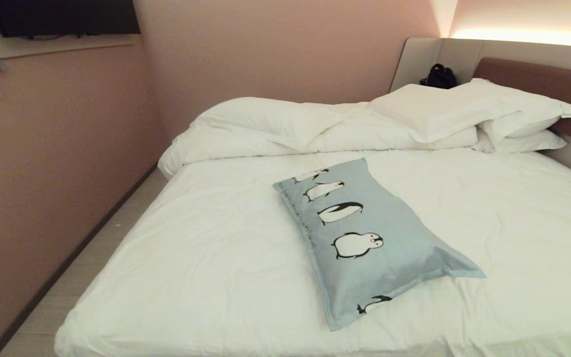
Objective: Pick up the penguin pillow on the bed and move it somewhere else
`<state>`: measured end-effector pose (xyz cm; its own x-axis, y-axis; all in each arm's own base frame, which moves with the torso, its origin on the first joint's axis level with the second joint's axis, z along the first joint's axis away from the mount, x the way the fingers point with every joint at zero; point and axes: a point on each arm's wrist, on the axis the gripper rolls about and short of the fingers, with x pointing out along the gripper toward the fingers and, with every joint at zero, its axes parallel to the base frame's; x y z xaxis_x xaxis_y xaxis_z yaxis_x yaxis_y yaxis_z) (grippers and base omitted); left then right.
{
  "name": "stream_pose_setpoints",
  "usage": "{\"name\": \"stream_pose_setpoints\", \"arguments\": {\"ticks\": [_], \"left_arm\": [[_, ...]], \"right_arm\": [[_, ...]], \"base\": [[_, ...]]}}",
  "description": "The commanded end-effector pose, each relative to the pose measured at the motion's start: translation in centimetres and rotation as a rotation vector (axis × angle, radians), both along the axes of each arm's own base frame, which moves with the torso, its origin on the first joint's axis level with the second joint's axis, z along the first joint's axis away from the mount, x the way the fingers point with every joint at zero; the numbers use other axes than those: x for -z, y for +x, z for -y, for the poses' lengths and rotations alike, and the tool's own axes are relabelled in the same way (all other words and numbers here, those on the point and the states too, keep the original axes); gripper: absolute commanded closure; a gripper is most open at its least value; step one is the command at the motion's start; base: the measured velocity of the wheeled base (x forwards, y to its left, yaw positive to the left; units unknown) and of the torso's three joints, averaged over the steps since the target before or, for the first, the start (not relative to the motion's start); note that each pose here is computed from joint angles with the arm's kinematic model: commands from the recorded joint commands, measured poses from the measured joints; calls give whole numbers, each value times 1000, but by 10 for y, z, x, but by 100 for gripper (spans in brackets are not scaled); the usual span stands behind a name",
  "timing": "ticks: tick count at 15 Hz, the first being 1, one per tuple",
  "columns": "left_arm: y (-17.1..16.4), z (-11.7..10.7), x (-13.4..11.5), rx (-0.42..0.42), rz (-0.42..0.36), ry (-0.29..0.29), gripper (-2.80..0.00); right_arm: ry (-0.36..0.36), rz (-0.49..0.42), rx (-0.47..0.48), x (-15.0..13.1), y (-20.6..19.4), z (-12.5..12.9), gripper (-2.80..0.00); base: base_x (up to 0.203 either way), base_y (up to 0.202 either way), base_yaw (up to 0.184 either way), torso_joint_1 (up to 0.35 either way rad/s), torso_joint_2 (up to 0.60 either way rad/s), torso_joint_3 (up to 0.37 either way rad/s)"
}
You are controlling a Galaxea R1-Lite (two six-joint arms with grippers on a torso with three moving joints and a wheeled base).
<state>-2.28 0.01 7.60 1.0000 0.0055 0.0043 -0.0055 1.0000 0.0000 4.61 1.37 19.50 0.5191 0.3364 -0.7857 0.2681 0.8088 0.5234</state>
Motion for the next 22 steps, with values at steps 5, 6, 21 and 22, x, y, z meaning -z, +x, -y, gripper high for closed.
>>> {"name": "stream_pose_setpoints", "arguments": {"ticks": [5,6,21,22], "left_arm": [[0,0,0,-1,0,0,0],[0,0,0,-1,0,0,0],[0,0,0,-2,0,0,0],[0,0,0,-1,0,0,0]], "right_arm": [[-143,292,491,8,-63,20,0],[-159,303,560,9,-67,20,0],[-361,893,307,48,-136,15,0],[-387,948,273,47,-130,15,0]], "base": [[0,0,0,0,0,0],[0,0,0,0,0,0],[0,0,0,2,0,0],[0,0,0,0,0,0]]}}
